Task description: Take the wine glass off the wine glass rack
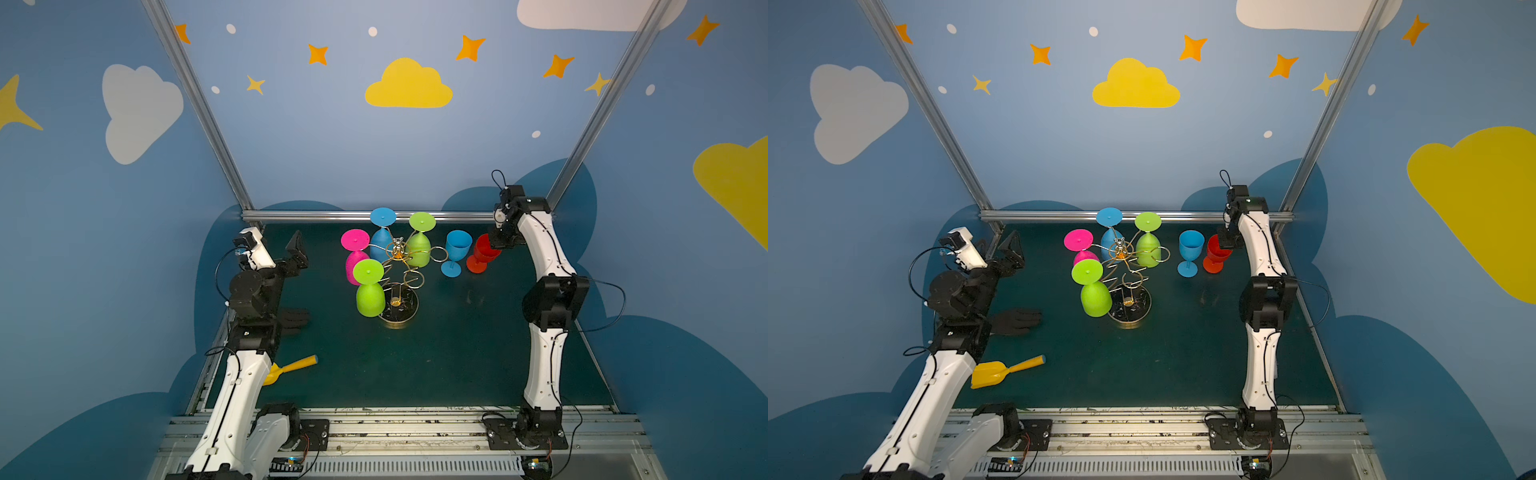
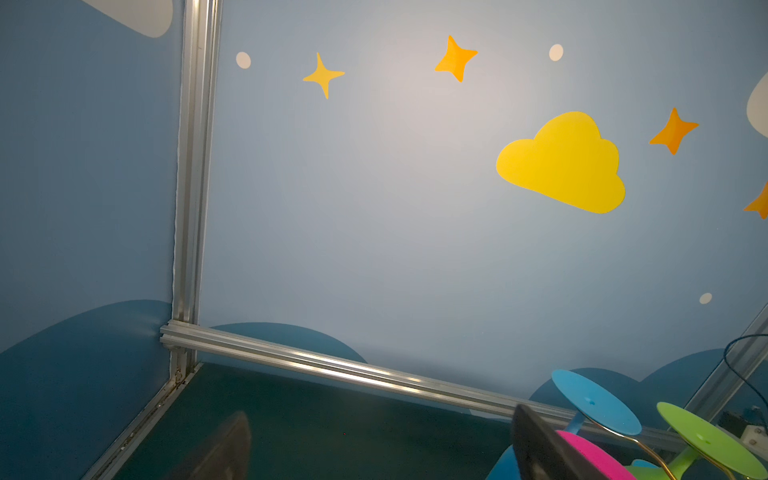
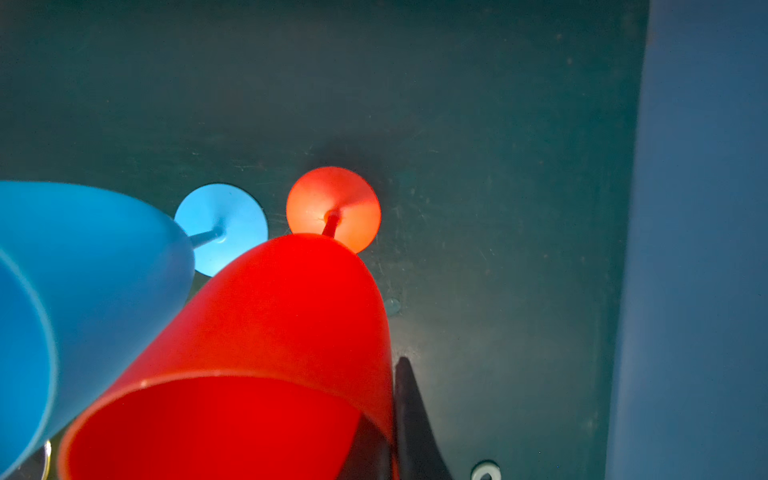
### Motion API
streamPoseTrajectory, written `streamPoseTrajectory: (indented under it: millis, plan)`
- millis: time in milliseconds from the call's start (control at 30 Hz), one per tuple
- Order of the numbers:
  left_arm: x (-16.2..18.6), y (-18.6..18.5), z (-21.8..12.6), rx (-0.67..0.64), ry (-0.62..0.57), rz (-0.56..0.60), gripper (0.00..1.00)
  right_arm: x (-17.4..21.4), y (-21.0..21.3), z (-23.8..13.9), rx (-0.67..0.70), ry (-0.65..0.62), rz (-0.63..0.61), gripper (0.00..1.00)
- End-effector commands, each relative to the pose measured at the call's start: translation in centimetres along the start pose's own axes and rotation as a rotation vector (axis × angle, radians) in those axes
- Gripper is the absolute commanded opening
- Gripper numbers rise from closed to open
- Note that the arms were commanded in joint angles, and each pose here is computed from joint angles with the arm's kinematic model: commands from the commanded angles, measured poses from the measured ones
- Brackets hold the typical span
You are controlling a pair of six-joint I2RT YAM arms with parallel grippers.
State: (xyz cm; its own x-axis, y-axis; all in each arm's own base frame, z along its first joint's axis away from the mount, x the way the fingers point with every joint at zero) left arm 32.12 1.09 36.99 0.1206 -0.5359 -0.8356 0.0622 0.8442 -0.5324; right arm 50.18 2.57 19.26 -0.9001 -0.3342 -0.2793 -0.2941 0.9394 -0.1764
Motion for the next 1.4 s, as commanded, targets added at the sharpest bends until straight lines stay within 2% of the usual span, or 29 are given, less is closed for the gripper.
streamPoseTrajectory:
  millis: [0, 200, 333, 500, 800, 1000, 1167, 1233, 1300, 1367]
  plan:
    - [0.1, 0.3, -0.1, -0.004, 0.002, 0.005, 0.96, 0.9, 0.4, -0.4, -0.029, 0.042, 0.010, 0.00]
    - [0.2, 0.5, 0.0, -0.010, 0.005, 0.002, 0.96, 0.5, 0.3, -0.8, -0.015, 0.022, 0.014, 0.17]
    - [0.2, 0.5, 0.0, -0.010, 0.004, 0.004, 0.96, -0.3, 0.3, -2.3, -0.035, -0.047, 0.034, 0.29]
    - [0.2, 0.7, 0.1, -0.017, 0.003, 0.004, 0.96, -1.3, -0.4, -4.2, -0.018, -0.123, 0.053, 0.37]
    - [0.0, 0.8, -0.1, -0.018, -0.004, 0.008, 0.96, -2.3, -1.5, -7.3, -0.010, -0.248, 0.095, 0.38]
    - [-0.2, 0.6, -0.3, -0.014, -0.012, 0.017, 0.96, -1.9, -1.7, -12.1, 0.011, -0.340, 0.094, 0.38]
    - [-0.2, 0.9, -0.1, -0.002, -0.001, -0.006, 0.95, -1.4, 0.9, -16.9, -0.124, -0.527, 0.039, 0.38]
    - [-1.0, 1.4, -0.1, 0.013, -0.007, -0.058, 0.95, -1.2, 1.8, -18.7, -0.166, -0.643, 0.033, 0.38]
    - [-2.5, 2.1, -0.5, 0.028, -0.037, -0.122, 0.95, -0.6, 2.2, -20.2, -0.177, -0.704, 0.048, 0.40]
    - [-3.2, 2.7, -0.8, 0.024, -0.056, -0.091, 0.94, -0.2, 2.7, -21.4, -0.193, -0.752, 0.051, 0.42]
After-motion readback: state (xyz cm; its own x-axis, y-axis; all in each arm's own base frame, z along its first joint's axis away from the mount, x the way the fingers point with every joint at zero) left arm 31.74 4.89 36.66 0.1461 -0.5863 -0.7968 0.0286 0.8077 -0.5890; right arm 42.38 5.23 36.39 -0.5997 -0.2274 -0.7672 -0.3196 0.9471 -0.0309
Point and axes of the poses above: each gripper's point midway between its finger pads, its own z axis out along the fingers, its own y axis along the line the jaws close on, x = y × z, the point moved 3 cm from there along -z, back along the fingers, and after that the axes turned 15 degrees about -z, right-handed, at the moved point
